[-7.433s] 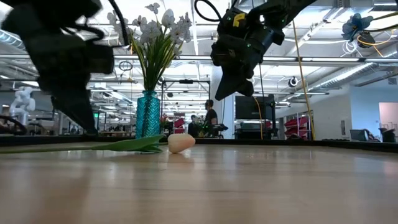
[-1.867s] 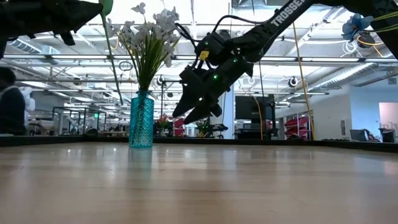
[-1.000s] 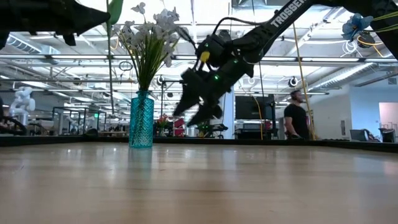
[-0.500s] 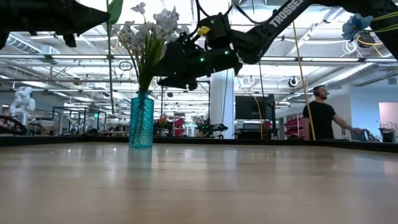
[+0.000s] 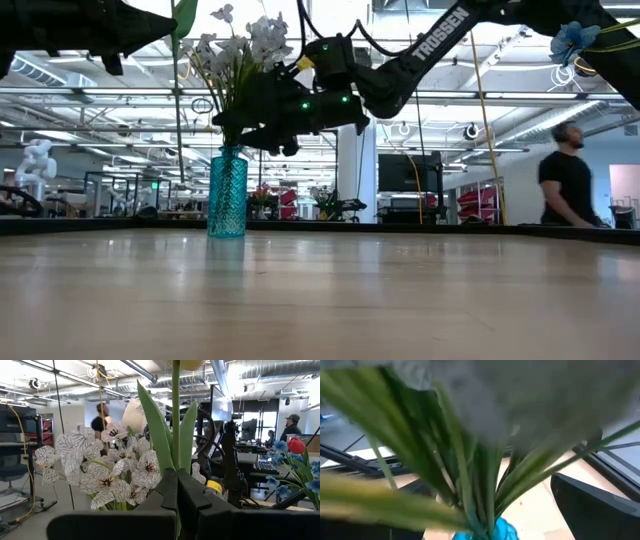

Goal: Sort flowers into vase by color
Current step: Put the orange tulip into the blue transparent vase

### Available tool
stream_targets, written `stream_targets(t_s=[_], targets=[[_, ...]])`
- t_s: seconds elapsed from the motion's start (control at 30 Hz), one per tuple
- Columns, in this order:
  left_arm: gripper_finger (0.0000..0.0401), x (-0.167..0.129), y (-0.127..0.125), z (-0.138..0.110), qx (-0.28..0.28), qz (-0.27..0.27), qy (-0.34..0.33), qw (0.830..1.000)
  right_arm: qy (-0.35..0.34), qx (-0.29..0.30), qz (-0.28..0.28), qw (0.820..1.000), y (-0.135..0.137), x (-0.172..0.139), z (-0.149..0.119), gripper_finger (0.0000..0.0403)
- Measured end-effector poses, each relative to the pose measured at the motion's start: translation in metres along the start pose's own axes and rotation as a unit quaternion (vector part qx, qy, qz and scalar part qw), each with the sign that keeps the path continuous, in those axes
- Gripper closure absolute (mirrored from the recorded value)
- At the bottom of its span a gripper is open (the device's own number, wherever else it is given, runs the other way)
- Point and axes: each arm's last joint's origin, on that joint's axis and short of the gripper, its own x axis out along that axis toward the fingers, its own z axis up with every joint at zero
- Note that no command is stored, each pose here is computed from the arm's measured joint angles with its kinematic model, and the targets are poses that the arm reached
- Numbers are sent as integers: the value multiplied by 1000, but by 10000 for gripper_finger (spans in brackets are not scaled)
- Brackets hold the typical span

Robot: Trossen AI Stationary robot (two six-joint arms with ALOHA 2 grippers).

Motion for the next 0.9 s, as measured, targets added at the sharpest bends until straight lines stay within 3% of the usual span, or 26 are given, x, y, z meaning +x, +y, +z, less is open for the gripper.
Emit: stream_targets(t_s=[0.13,0.23,0.7,0.77,0.9], targets=[[401,0,0,0,2,0,0,1000,-5,0,0,1000,-1,2,3,44],[401,0,0,0,1,0,0,1000,2,1,1,1000,-1,2,2,87],[401,0,0,0,1,0,0,1000,7,2,3,1000,-1,2,1,379],[401,0,0,1,2,1,-2,1000,10,3,2,1000,0,1,1,390],[401,0,1,6,8,7,-24,1000,19,4,1,1000,-1,1,0,370]])
